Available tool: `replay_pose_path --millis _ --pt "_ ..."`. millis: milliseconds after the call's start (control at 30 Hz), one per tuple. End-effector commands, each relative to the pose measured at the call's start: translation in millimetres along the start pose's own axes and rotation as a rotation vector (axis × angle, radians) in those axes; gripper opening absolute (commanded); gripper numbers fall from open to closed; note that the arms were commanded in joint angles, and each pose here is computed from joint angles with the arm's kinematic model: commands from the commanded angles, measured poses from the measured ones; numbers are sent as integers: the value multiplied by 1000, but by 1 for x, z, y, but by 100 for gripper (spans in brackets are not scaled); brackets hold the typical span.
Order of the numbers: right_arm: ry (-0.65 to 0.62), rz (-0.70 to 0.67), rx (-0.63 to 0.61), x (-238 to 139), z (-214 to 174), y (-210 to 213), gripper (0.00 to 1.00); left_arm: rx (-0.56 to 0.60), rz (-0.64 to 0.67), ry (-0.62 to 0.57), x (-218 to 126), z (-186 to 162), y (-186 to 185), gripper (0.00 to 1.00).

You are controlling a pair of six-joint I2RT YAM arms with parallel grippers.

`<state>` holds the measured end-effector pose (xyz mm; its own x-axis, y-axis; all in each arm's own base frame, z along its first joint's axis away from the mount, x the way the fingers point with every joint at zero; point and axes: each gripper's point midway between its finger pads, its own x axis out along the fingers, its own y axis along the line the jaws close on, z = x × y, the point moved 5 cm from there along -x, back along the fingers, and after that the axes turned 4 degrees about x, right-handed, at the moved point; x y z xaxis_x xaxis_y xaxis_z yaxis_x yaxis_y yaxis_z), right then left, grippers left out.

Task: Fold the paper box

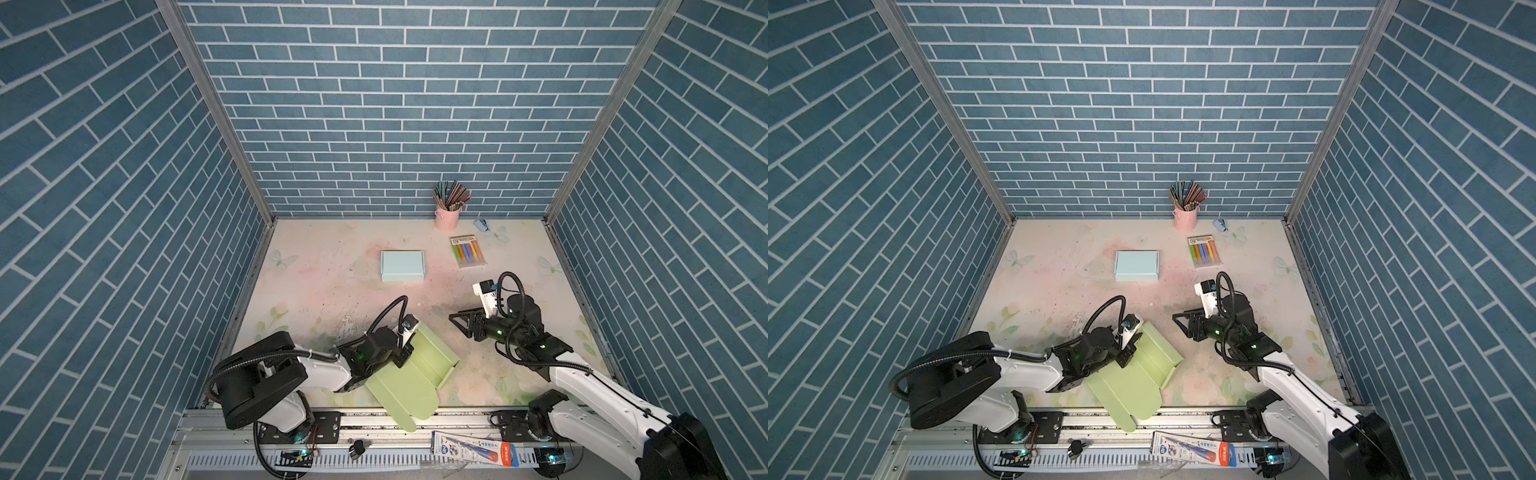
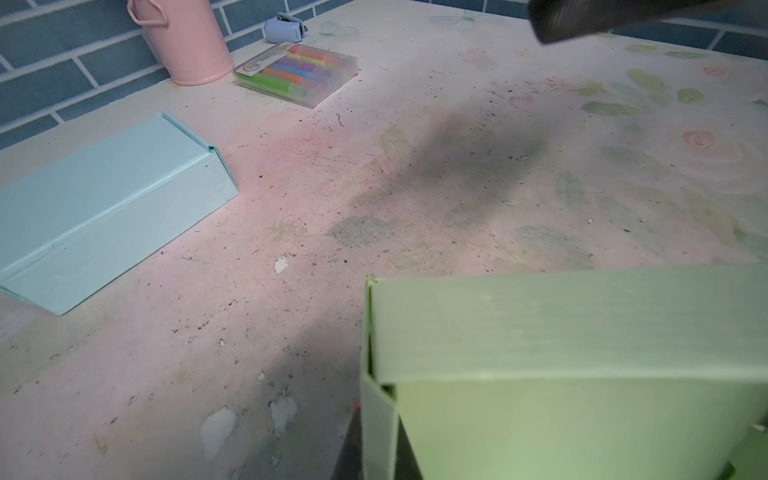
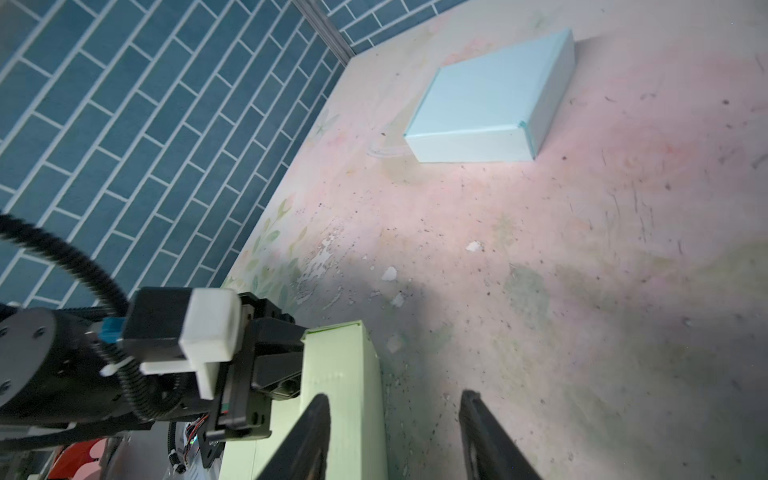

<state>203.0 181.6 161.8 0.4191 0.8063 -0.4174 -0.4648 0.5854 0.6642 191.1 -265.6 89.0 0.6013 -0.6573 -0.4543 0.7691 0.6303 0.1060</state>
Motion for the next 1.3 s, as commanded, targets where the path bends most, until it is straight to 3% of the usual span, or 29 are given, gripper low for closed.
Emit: replay_pose_path --millis 0,267,533,733,867,1267 --pt "53 40 18 12 -3 -2 48 -1 16 -38 -2 7 2 4" --pt "154 112 24 40 -18 -15 40 -22 14 -75 -2 11 2 5" --pt "270 208 -69 67 -35 11 39 -28 18 -78 2 8 2 6" --pt "296 253 -101 74 -41 22 38 -35 35 -64 5 -1 3 9" --pt "324 279 -112 79 -46 24 37 -43 30 -65 5 -5 2 18" --pt "333 236 -115 84 -49 16 36 -52 29 -63 2 -8 4 18"
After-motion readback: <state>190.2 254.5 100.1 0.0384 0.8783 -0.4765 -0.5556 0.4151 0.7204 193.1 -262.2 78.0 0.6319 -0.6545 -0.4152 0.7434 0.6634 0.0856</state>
